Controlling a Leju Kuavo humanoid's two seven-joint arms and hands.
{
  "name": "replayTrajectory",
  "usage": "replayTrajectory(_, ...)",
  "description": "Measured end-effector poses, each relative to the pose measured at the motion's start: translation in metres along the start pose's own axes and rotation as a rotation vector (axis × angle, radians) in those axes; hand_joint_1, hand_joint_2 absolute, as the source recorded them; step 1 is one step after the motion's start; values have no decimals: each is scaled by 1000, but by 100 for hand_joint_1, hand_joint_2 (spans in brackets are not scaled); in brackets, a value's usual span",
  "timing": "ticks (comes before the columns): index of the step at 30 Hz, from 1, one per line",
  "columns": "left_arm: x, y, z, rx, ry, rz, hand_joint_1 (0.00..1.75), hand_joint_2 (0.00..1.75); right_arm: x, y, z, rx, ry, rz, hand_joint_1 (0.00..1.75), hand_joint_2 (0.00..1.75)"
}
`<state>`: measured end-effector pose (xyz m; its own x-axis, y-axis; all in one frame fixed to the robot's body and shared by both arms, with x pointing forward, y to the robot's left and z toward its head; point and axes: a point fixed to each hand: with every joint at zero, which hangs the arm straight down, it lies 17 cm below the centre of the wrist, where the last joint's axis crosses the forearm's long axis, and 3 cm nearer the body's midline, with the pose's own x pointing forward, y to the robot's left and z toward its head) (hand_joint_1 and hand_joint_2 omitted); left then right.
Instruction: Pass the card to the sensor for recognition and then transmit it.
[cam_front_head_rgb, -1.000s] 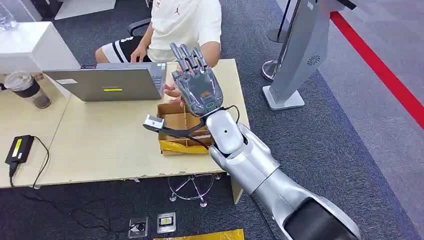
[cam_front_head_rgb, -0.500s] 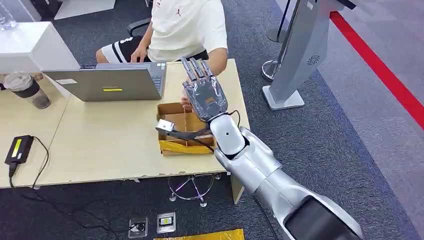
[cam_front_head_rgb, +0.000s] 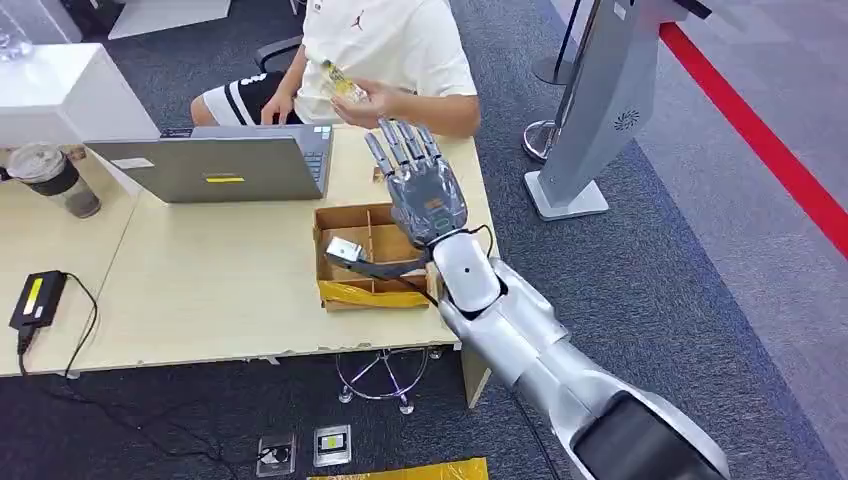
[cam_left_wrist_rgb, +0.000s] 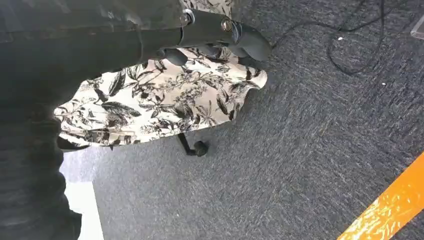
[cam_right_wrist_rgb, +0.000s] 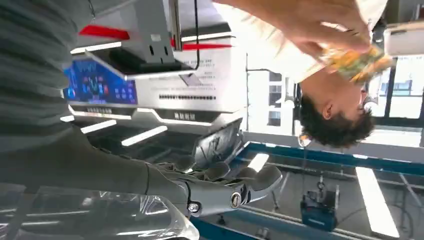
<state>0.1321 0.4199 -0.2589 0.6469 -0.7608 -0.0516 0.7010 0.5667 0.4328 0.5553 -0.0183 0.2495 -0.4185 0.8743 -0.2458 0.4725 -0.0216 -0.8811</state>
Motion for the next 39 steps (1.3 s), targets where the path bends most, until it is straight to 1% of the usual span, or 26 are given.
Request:
replayTrajectory(4, -4, -3, 0, 0, 10, 13, 0, 175, -7, -5, 3, -42, 30, -94, 0, 175)
replayTrajectory(8, -10, -8, 1, -8, 29, 29, 0, 175, -27, -11, 20, -84, 118, -209, 0, 175)
replayTrajectory(12, -18, -10, 1, -14, 45, 30, 0, 175, -64, -17, 43, -134, 224, -279, 0, 175)
replayTrajectory(16, -27, -8, 1, -14, 83, 54, 0, 175, -110, -28, 70, -224, 360, -384, 0, 175)
replayTrajectory(18, -32, -8, 1, -16, 99, 63, 0, 175, -130, -31, 83, -254, 409, -420, 0, 175)
replayTrajectory(23, -37, -5, 1, -11, 115, 71, 0, 175, -165, -33, 111, -298, 470, -450, 0, 175)
replayTrajectory(26, -38, -4, 1, -9, 118, 80, 0, 175, -185, -30, 127, -314, 528, -501, 0, 175)
replayTrajectory(29, -39, -3, 1, -5, 122, 90, 0, 175, -215, -15, 151, -327, 643, -616, 0, 175)
replayTrajectory(33, -40, -3, 1, -6, 134, 104, 0, 175, -242, 1, 179, -347, 747, -714, 0, 175)
replayTrajectory(34, -42, -3, 1, -6, 141, 107, 0, 175, -250, 6, 187, -360, 785, -759, 0, 175)
replayTrajectory(37, -43, -1, 1, -1, 150, 120, 0, 175, -268, 31, 213, -418, 944, -1017, 0, 175)
replayTrajectory(39, -44, 0, 1, 3, 155, 122, 0, 175, -274, 44, 229, -449, 1019, -1124, 0, 175)
